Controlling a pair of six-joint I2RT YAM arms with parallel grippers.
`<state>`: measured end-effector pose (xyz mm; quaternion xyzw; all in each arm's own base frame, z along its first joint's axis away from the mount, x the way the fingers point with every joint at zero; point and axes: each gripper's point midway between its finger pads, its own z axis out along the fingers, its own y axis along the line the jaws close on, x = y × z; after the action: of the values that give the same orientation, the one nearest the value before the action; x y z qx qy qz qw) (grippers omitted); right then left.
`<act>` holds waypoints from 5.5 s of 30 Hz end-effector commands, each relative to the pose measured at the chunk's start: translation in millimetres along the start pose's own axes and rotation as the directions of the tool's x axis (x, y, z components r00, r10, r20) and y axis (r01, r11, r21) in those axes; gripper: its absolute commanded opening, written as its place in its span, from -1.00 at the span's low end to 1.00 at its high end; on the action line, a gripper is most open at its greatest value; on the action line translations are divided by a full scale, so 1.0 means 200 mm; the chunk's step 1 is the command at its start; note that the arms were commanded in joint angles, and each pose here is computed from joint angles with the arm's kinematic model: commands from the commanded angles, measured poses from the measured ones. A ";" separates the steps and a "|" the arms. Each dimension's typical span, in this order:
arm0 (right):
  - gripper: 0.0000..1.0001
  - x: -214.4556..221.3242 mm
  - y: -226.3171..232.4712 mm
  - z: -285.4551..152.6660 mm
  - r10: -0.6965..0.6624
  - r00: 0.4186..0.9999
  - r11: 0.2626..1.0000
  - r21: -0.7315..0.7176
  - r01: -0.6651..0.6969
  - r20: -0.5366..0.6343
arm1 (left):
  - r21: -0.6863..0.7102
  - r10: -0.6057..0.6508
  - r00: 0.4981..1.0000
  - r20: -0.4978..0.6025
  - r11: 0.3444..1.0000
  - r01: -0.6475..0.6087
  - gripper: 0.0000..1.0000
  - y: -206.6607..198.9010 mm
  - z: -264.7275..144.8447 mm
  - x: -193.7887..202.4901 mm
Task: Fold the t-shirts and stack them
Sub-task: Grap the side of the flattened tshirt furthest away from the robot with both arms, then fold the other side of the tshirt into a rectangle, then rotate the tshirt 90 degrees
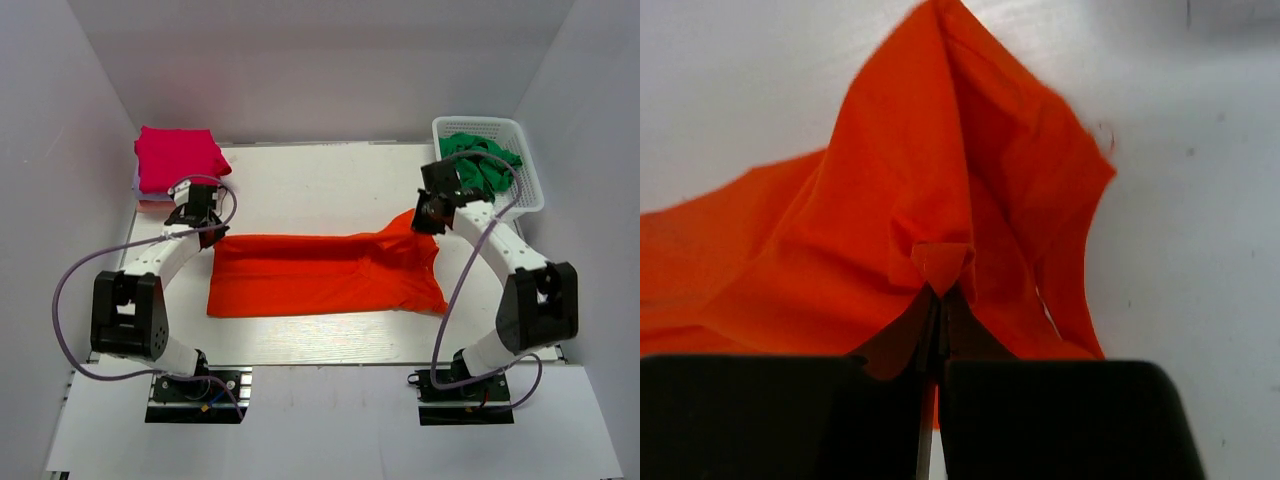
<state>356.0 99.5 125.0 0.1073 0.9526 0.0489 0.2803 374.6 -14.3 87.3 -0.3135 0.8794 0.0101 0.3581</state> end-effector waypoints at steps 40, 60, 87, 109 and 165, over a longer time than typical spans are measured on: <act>0.81 0.58 -0.38 -0.21 0.201 0.976 0.964 0.193 -0.184 -0.078 | -0.482 -0.215 0.963 -0.163 0.869 0.112 0.37 0.49 -0.36 0.25; 0.81 0.15 0.07 0.06 -0.098 0.995 0.994 -0.051 0.098 0.001 | 0.219 -0.061 0.949 -0.308 0.967 0.133 0.93 -0.23 -0.29 0.25; 0.81 0.29 -0.44 0.10 0.029 0.999 0.948 0.317 -0.019 -0.029 | -0.087 -0.025 0.882 -0.471 0.996 -0.019 0.98 0.23 -0.13 0.71; 0.81 0.38 0.18 -0.20 -0.131 0.990 0.899 -0.427 0.098 -0.047 | 0.197 -0.015 0.963 -0.270 0.978 0.070 0.98 -0.16 -0.38 0.23; 0.81 -0.63 0.66 0.49 -0.300 0.934 0.884 -0.310 0.349 0.196 | 0.347 0.199 0.926 -0.320 0.934 -0.081 0.98 -0.16 -0.77 0.33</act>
<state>528.2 209.1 58.9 -0.1071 0.9326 0.1681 0.3009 251.0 -110.8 137.9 -0.2374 0.9423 -0.1473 0.1844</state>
